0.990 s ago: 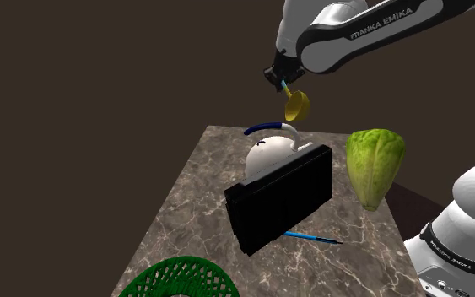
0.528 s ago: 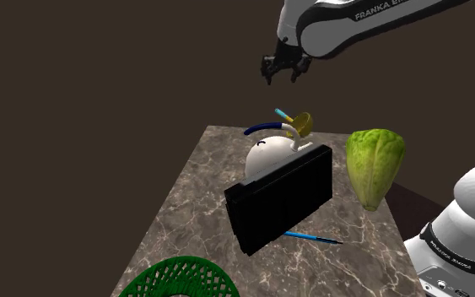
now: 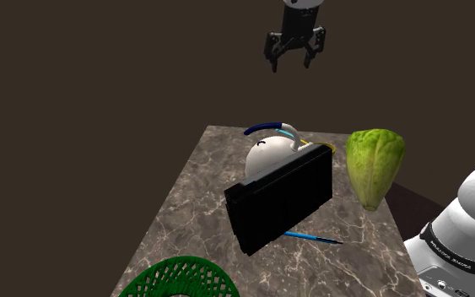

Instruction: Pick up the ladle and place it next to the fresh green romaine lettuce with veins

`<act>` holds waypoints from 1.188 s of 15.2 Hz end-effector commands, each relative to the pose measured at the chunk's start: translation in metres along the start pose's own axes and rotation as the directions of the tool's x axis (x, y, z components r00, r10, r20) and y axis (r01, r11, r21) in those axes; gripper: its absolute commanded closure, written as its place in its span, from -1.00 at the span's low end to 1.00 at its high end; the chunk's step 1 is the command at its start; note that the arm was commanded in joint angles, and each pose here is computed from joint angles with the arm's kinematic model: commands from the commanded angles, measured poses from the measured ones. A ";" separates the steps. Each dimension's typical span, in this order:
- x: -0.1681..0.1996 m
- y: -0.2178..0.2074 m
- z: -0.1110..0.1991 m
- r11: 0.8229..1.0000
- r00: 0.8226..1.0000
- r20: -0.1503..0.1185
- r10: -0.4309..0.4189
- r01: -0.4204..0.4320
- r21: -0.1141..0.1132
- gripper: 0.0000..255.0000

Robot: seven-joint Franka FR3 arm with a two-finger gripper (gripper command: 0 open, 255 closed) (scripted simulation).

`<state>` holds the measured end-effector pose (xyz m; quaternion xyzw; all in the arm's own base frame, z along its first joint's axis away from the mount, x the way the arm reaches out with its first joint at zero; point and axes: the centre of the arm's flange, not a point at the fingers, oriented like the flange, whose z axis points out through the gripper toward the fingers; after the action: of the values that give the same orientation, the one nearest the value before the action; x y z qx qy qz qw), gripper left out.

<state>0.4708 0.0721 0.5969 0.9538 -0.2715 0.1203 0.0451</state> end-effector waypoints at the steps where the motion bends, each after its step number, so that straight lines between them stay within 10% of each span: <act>1: -0.001 0.001 0.002 1.000 1.000 0.019 -0.005 0.005 -0.002 -1.00; 15: -0.002 0.001 0.032 1.000 1.000 0.019 -0.005 0.005 -0.002 -1.00; 16: -0.002 0.001 0.032 1.000 1.000 0.019 -0.005 0.005 -0.002 1.00; 18: -0.002 0.001 0.032 1.000 1.000 0.019 -0.005 0.005 -0.002 1.00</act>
<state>0.4751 0.0672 0.5656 0.9555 -0.2698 0.1107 0.0439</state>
